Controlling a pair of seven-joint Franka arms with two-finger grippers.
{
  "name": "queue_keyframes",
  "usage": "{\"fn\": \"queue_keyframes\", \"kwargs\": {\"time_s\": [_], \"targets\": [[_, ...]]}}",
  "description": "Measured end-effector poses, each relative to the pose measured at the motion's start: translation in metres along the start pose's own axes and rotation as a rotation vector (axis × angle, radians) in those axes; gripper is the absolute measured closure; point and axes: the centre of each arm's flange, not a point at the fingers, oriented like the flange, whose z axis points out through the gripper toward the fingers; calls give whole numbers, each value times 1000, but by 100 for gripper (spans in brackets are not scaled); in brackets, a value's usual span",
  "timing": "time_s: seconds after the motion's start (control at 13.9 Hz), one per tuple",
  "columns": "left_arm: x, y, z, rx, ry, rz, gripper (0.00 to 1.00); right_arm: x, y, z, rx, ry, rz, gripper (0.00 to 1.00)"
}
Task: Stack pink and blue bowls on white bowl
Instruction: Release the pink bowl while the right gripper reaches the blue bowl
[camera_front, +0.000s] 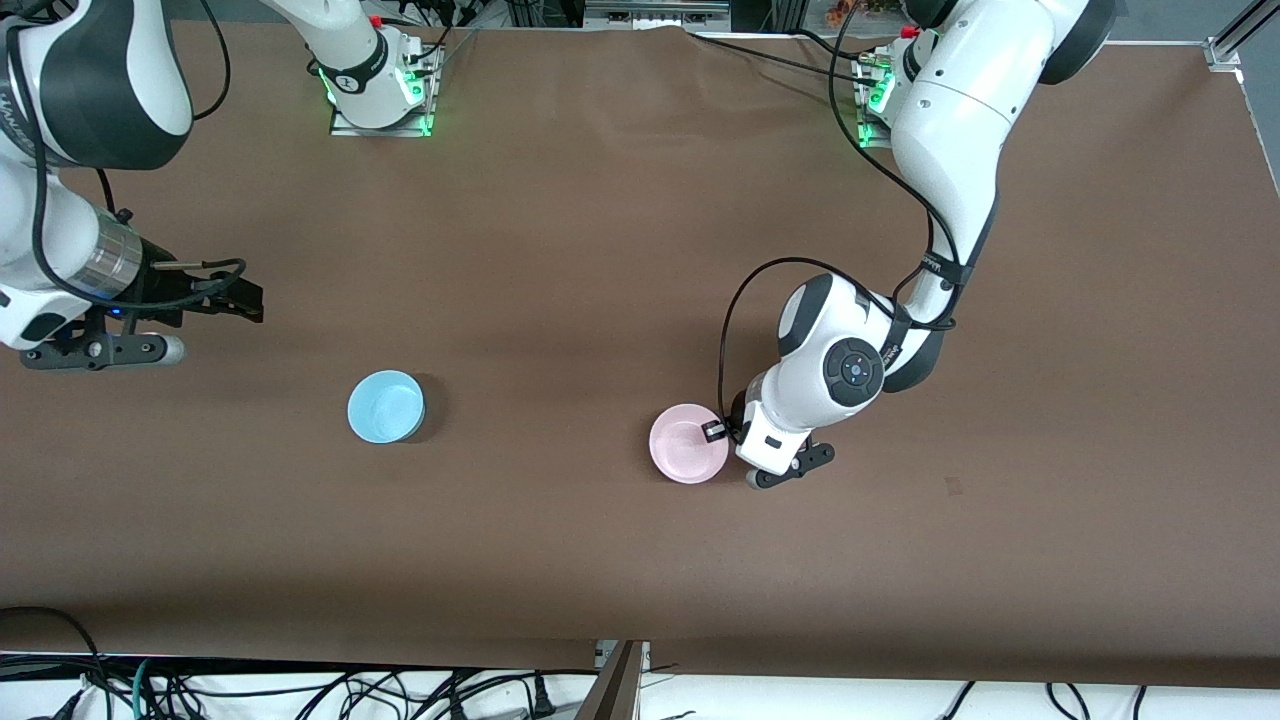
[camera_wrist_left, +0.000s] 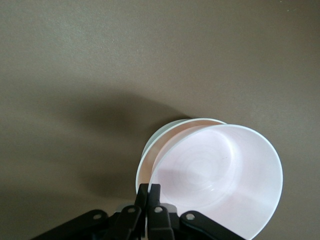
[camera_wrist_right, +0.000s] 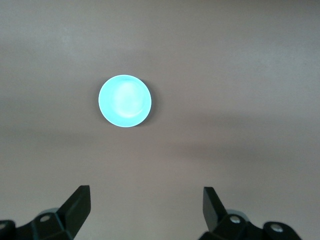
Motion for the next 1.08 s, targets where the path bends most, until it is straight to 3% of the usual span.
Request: {"fn": "queue_keyframes", "kwargs": {"time_s": [0.36,0.72,0.86,1.08], "targets": [[0,-1,1,3,1,0,97,13,-20,25,2,-21,-26,0],[1,-4,10,11,-8,-4,97,49,-29,104,-5,-13,-29,0],[2,-5,10,11,-7,-8,83,58,-29,139,-9,29,-27,0],[9,-5,-1,-3,9,-17,52,62,-27,196,-18,69,-25,0]]}}
